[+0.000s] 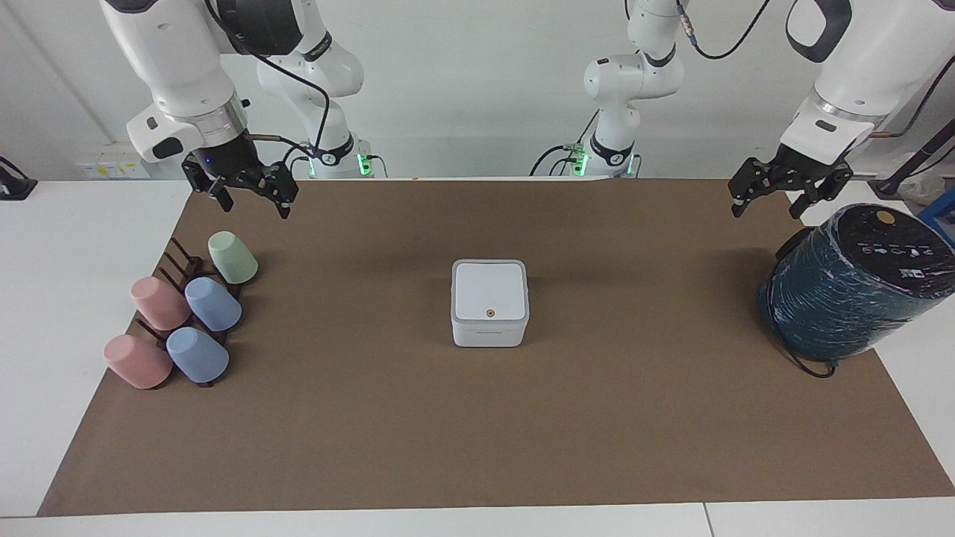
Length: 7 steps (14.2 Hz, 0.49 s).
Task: Close trash can lid
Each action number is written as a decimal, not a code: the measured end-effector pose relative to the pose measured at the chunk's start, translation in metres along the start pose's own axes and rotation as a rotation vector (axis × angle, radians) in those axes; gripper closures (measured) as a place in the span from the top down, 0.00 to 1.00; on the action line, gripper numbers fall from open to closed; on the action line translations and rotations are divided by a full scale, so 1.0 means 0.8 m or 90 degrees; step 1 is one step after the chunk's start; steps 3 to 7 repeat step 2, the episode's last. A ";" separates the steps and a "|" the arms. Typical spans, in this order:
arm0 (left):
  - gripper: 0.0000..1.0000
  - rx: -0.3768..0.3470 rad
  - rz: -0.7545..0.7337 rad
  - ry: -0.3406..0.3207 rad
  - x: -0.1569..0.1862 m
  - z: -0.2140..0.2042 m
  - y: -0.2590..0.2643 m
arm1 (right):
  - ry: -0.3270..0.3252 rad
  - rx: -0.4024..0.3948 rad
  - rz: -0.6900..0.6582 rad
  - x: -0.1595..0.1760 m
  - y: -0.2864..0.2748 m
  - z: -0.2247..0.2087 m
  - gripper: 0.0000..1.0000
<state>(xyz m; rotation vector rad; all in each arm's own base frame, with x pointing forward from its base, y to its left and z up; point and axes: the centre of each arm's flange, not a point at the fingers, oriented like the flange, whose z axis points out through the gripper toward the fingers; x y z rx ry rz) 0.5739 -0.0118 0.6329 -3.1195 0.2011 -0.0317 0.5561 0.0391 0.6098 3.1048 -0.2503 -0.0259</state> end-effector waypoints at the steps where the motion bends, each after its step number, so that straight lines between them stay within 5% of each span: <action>1: 1.00 0.000 0.000 0.000 -0.001 0.000 0.000 | 0.000 0.000 0.000 0.000 0.000 0.000 1.00; 7: 1.00 0.000 0.000 0.000 -0.002 -0.001 0.001 | 0.000 0.000 0.000 0.000 0.000 0.000 1.00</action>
